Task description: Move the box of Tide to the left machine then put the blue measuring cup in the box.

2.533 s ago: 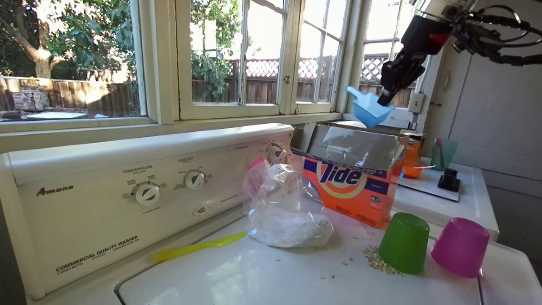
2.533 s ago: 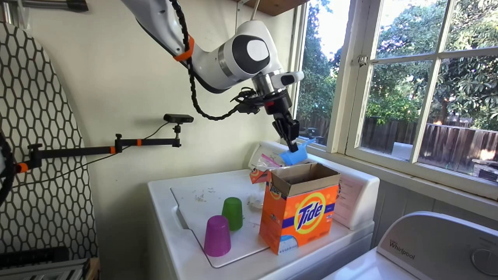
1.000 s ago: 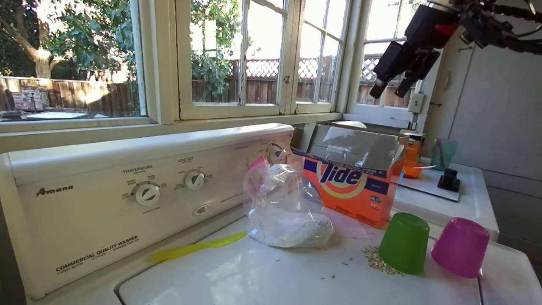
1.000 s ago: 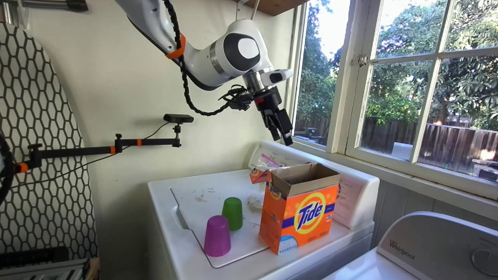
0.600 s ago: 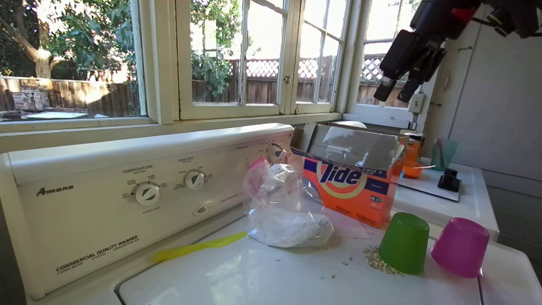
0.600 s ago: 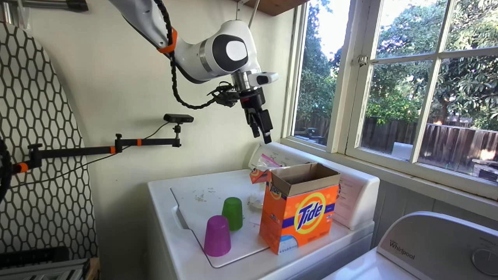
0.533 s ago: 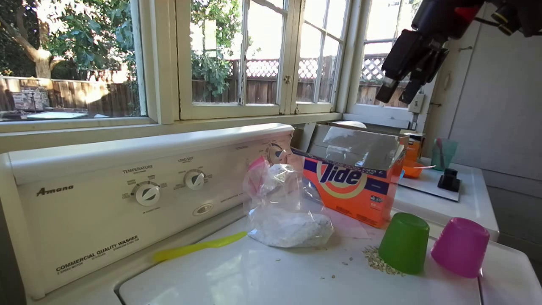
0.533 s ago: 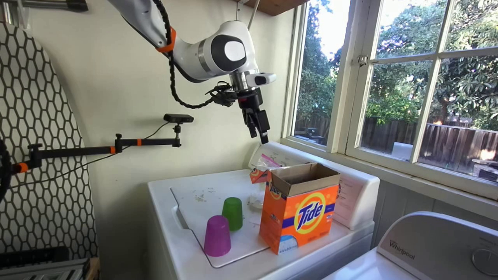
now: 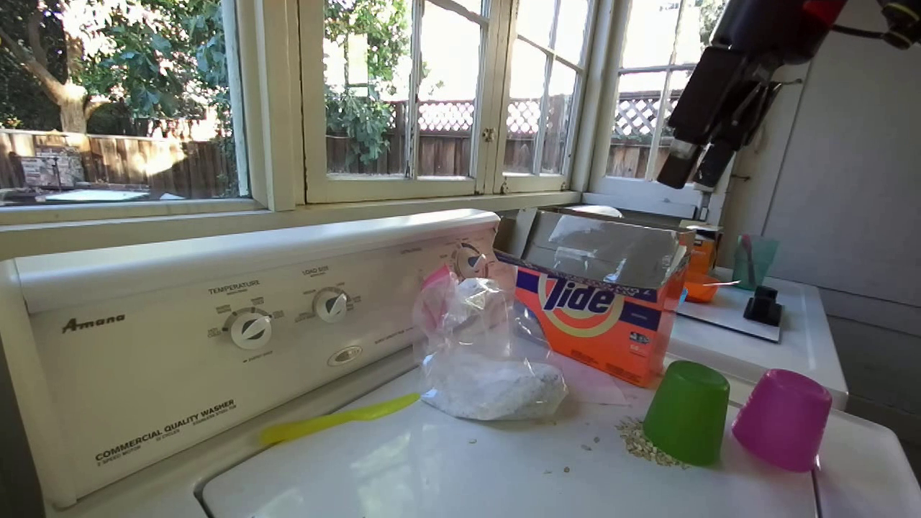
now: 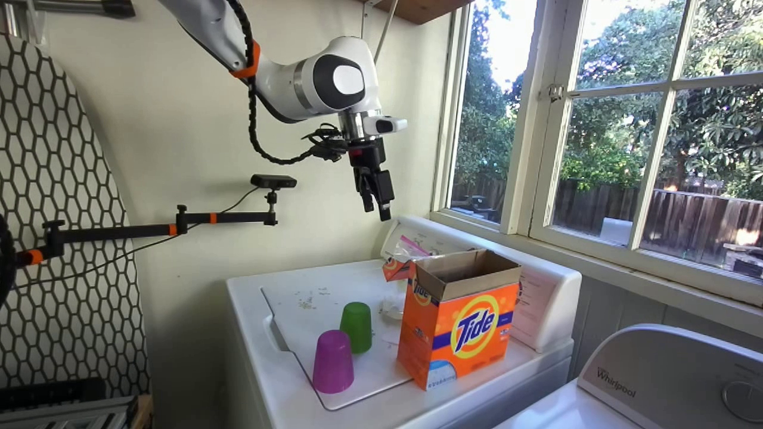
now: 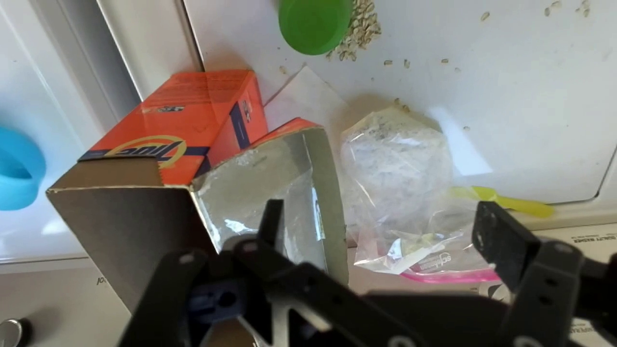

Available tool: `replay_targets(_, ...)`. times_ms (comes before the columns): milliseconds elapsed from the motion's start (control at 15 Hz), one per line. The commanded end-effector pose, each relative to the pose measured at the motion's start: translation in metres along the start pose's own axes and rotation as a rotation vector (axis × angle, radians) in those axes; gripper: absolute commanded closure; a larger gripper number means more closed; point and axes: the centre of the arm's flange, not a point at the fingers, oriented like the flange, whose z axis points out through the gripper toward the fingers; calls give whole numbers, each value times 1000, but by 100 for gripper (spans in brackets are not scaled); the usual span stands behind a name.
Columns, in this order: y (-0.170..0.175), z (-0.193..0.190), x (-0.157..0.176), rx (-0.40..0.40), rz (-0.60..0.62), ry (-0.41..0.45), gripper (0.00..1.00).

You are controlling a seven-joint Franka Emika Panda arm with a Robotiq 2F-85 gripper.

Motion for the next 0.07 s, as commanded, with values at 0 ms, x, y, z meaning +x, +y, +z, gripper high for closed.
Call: replay_targets(0,0,0,0,0,0,0,0)
